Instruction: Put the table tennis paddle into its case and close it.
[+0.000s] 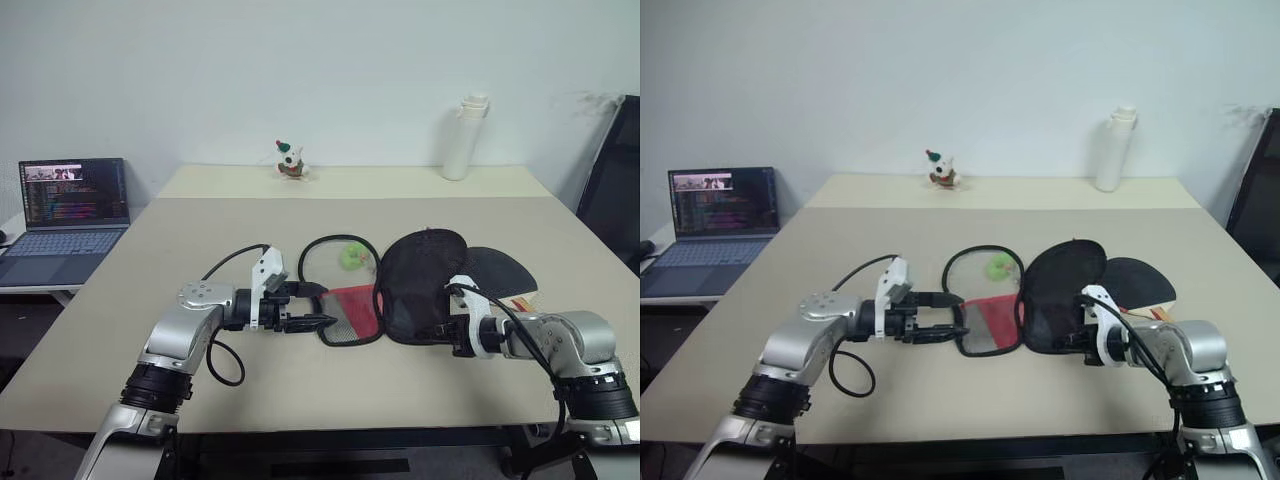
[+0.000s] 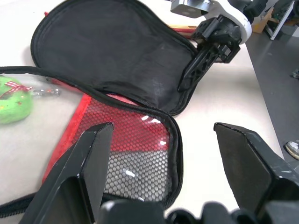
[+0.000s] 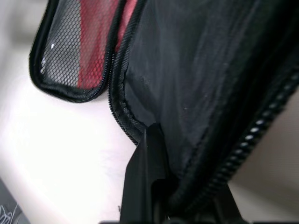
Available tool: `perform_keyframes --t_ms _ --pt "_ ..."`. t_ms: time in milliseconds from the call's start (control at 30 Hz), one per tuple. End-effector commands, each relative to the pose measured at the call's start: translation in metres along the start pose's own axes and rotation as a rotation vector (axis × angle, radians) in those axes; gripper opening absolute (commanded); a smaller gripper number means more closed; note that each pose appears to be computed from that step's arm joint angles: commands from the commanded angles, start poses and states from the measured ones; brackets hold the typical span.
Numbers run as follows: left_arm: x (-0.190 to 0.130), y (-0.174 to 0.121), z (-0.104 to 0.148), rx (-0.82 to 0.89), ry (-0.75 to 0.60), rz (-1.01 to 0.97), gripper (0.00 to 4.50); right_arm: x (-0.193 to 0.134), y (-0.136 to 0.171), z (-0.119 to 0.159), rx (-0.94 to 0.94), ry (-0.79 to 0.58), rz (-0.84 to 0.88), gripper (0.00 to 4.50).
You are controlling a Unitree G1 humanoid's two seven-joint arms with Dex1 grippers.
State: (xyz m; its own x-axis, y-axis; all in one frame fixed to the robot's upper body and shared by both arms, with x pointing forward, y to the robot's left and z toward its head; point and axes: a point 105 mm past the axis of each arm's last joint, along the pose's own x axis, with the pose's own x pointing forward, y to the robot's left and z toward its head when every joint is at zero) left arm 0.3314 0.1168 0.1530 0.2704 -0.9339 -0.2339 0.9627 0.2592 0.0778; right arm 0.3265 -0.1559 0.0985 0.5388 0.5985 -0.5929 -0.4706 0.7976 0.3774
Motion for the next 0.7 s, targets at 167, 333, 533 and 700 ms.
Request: perform_keyframes --t_ms 167,333,533,700 --pt "0.002 -0.002 0.011 0.061 -0.024 -0.015 3.76 -0.029 -0.012 0.007 -0.046 -0.042 -0.069 3.07" --pt "0.004 -0.003 0.011 0.067 -0.024 -0.024 3.76 -0.051 -0.004 -0.001 -0.208 -0.019 -0.056 4.48" --pt "0.012 -0.004 0.016 0.081 -0.041 -0.048 3.76 -0.087 -0.035 0.033 -0.327 -0.178 -0.228 4.48" --pt "0.016 -0.003 0.019 0.090 -0.045 -0.055 3.76 -0.097 -0.065 0.042 -0.337 -0.210 -0.373 4.48"
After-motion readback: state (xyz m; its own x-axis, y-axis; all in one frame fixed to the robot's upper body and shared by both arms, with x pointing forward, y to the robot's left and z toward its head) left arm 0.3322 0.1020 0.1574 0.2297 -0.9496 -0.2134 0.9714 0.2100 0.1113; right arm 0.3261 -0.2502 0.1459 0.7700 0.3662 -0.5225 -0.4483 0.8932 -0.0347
